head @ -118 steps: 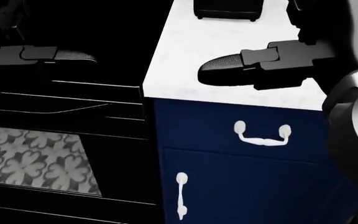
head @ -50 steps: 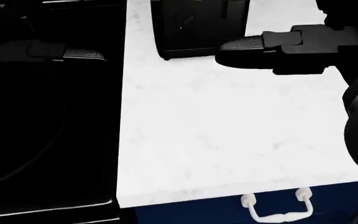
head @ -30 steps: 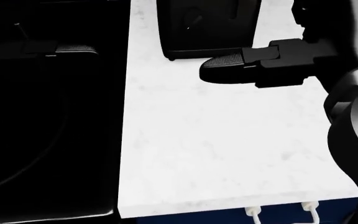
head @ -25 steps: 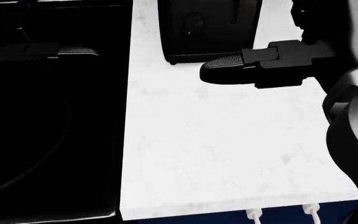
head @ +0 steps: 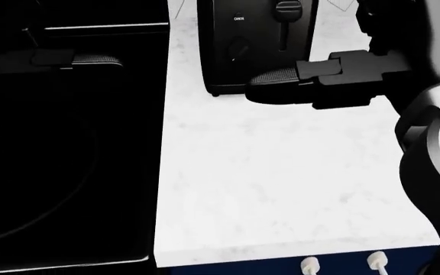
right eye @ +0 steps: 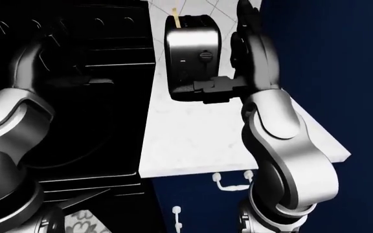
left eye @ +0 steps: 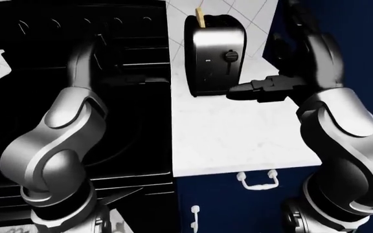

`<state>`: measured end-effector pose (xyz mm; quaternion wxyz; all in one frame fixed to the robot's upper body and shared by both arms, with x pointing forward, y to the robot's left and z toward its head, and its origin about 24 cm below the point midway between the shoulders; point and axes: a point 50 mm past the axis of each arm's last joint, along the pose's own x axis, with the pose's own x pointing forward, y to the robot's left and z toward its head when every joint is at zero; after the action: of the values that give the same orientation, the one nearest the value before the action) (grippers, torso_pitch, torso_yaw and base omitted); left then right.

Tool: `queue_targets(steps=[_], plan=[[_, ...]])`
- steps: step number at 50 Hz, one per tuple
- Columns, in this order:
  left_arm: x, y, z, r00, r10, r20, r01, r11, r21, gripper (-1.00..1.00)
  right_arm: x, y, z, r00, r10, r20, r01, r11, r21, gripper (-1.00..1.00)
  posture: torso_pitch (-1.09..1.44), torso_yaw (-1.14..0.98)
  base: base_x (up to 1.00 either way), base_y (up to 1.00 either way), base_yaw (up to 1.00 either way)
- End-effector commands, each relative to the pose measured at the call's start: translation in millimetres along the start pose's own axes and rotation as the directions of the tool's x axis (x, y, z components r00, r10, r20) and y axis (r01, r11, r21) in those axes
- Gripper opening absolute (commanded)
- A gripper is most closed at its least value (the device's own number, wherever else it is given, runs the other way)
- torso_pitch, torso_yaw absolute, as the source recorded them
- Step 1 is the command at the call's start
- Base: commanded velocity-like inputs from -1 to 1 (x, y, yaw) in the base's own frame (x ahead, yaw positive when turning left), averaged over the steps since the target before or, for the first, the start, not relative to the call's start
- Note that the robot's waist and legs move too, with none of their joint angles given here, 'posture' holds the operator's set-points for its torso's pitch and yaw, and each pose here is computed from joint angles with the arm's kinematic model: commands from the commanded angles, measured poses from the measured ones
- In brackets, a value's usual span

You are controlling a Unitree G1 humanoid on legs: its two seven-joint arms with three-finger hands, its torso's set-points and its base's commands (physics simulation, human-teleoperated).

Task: Push down the lever of the toaster to turn it on.

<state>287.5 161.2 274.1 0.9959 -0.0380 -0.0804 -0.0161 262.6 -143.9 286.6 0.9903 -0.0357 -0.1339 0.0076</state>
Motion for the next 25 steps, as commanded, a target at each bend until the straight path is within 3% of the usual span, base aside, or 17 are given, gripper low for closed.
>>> queue_targets(steps=[1,25], plan=[[-2.2,-1.3,13.6,0.998,-0.003,0.071,0.003,1.0,-0.002,1.0,-1.3,-0.7,12.1,0.998,-0.006,0.068,0.006,1.0,0.002,1.0,-0.19,0.0,0.0,0.0,0.0],[-2.1,-2.9,12.1,0.997,-0.012,0.079,0.013,1.0,-0.001,1.0,-1.2,0.8,10.9,0.998,0.0,0.068,0.0,1.0,0.002,1.0,-0.33,0.0,0.0,0.0,0.0]])
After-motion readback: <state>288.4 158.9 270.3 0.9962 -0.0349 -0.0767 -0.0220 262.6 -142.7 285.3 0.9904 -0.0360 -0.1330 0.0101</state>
